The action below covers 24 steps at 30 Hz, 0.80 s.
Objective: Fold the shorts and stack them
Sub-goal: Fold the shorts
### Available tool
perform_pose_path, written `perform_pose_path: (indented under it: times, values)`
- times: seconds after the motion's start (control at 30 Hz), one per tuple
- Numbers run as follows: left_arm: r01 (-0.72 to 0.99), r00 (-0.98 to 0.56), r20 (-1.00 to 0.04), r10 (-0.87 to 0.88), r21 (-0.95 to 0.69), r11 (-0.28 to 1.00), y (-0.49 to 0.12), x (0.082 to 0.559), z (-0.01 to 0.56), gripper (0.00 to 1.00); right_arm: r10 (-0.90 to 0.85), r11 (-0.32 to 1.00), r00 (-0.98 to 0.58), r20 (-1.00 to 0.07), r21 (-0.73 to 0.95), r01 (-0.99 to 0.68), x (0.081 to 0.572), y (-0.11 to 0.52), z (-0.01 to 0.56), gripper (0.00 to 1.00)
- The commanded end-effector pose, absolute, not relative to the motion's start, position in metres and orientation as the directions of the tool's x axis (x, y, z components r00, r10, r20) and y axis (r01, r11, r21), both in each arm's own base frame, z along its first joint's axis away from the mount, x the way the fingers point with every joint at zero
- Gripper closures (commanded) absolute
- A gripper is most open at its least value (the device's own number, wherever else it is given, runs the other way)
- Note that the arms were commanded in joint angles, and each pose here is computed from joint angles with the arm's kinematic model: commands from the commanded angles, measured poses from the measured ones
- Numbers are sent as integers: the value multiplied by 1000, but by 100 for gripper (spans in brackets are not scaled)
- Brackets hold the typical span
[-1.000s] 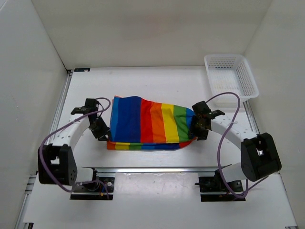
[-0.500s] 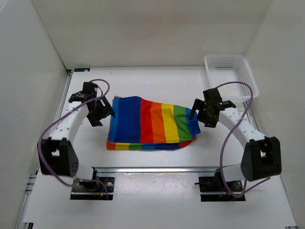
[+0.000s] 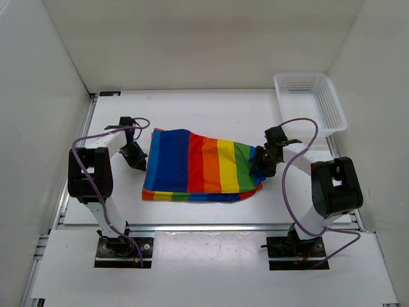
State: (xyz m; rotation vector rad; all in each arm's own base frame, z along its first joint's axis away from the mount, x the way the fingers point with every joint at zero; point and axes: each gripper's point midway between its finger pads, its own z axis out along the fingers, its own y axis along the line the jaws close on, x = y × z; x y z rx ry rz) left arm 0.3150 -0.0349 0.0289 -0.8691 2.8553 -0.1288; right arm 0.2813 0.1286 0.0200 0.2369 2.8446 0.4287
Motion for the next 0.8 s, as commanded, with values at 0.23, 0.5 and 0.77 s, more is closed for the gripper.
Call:
perform_pose_path:
  times: [0.23,0.5,0.77]
  values:
    - [-532,-831,-102,-546,-134,836,-45,323,9,90,206,961,-950,-233,233,151,286,116,0,88]
    - [-485,-862,-95,-498,-129,865,-64,319,6,90,210,975,-908,-362,141,169,301,93,56,100]
    - [-402,-905,-75,-418,-166,901,-122,319,7,90,144,989,-866,-479,37,144,319,75,123,100]
